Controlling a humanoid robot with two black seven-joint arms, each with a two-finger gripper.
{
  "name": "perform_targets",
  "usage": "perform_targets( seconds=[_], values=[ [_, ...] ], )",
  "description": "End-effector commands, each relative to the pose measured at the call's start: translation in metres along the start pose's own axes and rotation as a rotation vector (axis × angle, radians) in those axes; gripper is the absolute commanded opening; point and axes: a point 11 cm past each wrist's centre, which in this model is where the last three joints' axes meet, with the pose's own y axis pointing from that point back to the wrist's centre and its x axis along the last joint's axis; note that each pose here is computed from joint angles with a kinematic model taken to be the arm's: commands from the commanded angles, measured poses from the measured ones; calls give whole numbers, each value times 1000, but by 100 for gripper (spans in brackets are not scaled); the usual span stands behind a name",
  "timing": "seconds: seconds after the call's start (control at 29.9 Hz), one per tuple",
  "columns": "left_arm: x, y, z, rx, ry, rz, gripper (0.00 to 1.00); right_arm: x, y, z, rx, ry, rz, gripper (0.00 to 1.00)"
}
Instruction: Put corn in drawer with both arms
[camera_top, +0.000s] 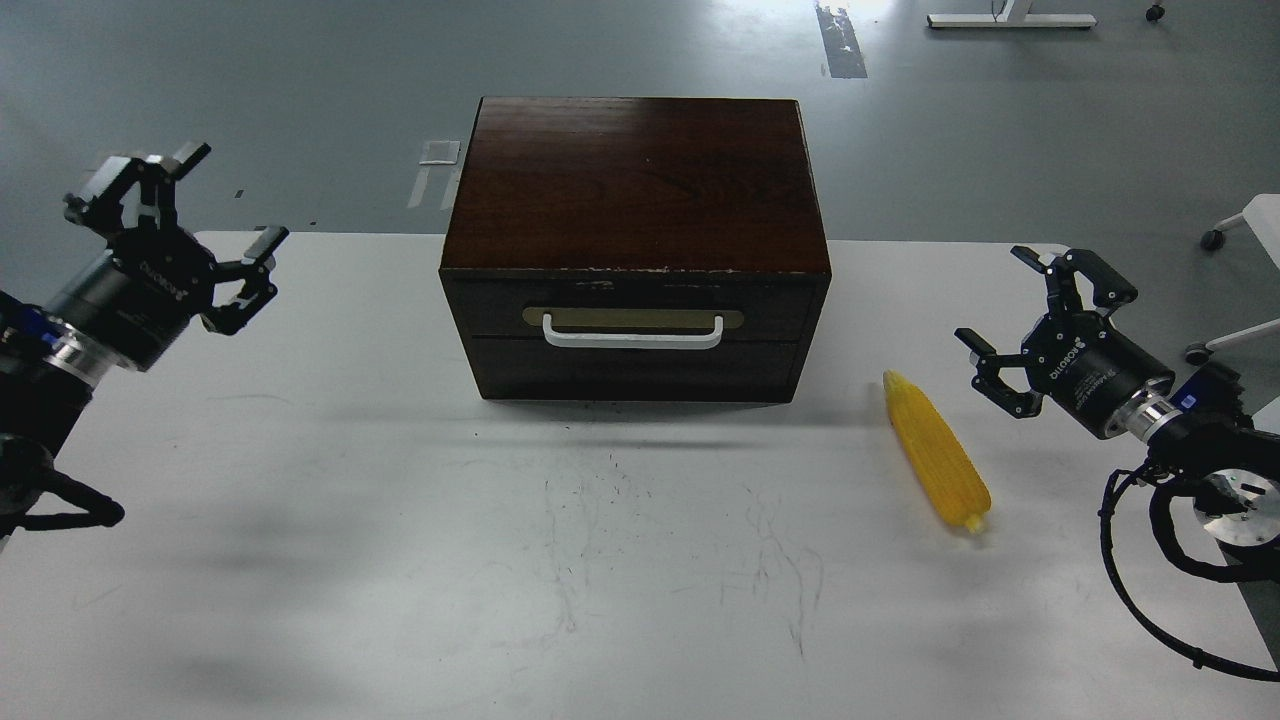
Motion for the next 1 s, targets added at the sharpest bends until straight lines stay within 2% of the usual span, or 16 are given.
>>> perform_targets(
  seconds=[0.0, 0.1, 0.17, 0.3, 0.37, 0.43, 0.57, 0.6, 0.67, 0.77, 0.97],
  values=[
    [-8, -25, 48, -4, -247, -108, 99, 0, 0, -2, 6, 1, 1, 100],
    [-34, -55, 82, 3, -530, -250, 99, 1, 0, -3, 7, 2, -1, 100],
    [-47, -65, 91, 3, -629, -307, 99, 1, 1, -4, 8, 4, 2, 100],
    [-112, -95, 129, -65, -948, -513, 99, 5, 3, -9, 11, 12, 10, 100],
    [-134, -101, 131, -83, -1028, -581, 99, 5, 4, -9, 12, 13, 11, 100],
    [-178, -115, 131, -126, -1142, -702, 99, 5, 4, -9, 12, 13, 11, 100],
    [-255, -143, 108, -129, -1397, -955, 99, 4, 2, -13, 18, 18, 8, 100],
    [-255, -143, 108, -129, -1398, -956, 99, 4, 2, -13, 18, 18, 8, 100],
    [-284, -151, 82, -91, -1541, -1087, 99, 4, 1, -15, 22, 22, 8, 100],
    [-307, -152, 51, -62, -1668, -1219, 99, 7, 3, -19, 26, 28, 15, 100],
    [-322, -146, 0, -9, -1829, -1388, 99, 10, 7, -24, 33, 33, 22, 100]
  ],
)
